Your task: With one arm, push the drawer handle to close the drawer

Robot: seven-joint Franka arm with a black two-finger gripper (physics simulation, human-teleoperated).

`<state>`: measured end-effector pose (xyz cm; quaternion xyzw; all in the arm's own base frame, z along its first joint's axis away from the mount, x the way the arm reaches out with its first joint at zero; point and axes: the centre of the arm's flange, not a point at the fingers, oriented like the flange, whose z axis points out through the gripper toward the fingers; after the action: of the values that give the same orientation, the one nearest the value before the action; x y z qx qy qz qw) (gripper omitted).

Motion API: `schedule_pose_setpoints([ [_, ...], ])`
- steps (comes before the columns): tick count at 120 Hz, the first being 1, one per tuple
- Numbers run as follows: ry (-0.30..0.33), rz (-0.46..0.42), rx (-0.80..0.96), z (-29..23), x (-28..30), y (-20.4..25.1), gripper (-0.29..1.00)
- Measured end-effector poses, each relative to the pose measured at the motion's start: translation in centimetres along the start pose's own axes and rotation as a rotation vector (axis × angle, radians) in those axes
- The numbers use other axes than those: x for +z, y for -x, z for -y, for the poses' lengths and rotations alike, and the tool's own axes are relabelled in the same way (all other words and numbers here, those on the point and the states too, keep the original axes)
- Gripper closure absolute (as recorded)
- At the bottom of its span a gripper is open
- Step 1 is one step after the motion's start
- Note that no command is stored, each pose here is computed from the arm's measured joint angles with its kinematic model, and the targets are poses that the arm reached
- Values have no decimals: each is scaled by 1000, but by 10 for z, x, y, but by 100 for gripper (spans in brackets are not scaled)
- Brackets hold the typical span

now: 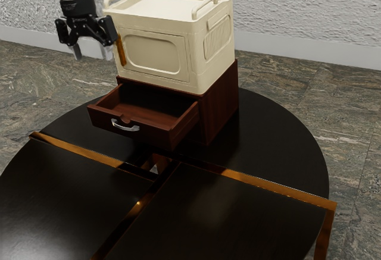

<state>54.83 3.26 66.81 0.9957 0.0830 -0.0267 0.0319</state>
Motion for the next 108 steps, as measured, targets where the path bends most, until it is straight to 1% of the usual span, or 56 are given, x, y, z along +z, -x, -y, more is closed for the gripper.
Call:
schedule_pose_setpoints([
  [10, -1, -10, 10, -1, -3, 21, 0],
  [14, -6, 0, 15, 1, 11, 44, 0],
  [21, -22, 22, 16, 8, 46, 78, 0],
  [29, -22, 68, -28, 42, 101, 95, 2],
  [37, -32, 87, -41, 65, 153, 107, 5],
  [50, -57, 80, -15, 74, 199, 101, 17],
  [70, -100, 35, 64, 77, 244, 69, 29],
  [90, -119, -56, 142, 74, 242, 56, 41],
  [108, -105, -70, 186, 64, 243, 56, 53],
])
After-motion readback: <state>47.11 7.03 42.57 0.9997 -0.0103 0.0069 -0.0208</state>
